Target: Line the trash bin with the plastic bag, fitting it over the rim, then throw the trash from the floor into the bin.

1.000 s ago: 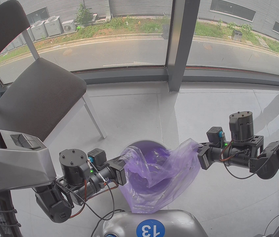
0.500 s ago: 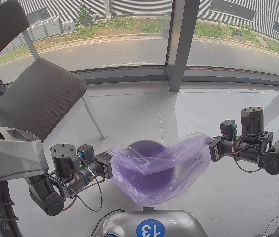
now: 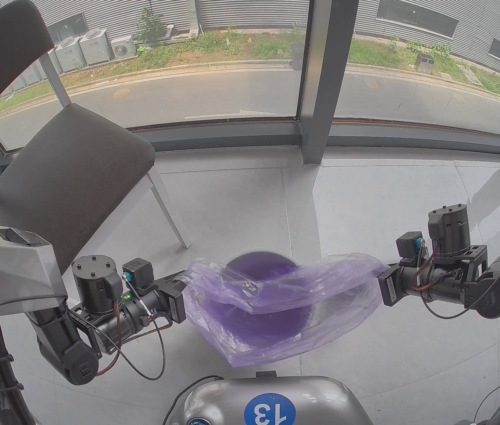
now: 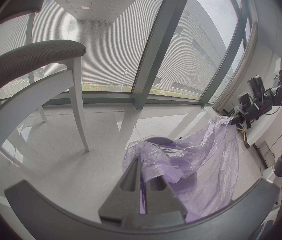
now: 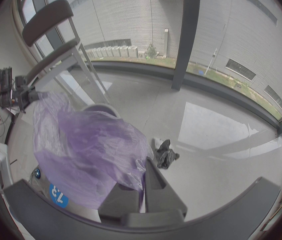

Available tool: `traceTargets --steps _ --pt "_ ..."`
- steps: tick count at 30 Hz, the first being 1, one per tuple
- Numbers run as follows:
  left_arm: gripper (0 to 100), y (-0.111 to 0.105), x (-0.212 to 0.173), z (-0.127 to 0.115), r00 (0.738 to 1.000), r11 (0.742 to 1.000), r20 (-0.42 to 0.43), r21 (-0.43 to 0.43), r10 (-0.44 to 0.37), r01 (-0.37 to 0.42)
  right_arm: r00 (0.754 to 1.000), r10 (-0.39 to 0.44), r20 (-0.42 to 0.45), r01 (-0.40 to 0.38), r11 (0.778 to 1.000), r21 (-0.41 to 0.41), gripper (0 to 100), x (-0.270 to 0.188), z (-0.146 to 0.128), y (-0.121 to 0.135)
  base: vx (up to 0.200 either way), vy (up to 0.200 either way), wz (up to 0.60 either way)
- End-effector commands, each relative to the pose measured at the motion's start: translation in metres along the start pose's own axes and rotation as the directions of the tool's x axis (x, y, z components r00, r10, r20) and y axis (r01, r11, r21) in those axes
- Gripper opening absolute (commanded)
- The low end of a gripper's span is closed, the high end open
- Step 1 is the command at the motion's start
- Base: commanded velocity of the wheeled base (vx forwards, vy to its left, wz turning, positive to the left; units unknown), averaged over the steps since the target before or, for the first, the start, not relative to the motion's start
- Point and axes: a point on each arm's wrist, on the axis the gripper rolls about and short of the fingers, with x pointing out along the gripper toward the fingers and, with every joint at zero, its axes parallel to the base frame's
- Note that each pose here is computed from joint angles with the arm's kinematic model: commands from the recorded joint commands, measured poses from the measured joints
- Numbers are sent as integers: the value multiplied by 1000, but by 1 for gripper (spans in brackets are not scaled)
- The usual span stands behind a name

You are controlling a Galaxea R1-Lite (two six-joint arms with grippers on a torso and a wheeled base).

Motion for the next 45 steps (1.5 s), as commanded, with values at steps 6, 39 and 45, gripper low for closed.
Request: traceTargets --steps 6,39,45 --pt "0 0 -14 4 1000 999 -3 32 -10 10 999 -32 -37 32 999 -5 0 -3 -7 1 0 0 0" --pt "0 -10 14 -15 996 996 -3 8 -93 93 998 -58 -11 58 998 -20 0 34 9 13 0 0 0" --pt "0 -19 19 -20 994 994 -15 -14 -106 106 997 -31 73 29 999 16 0 53 18 29 0 0 0"
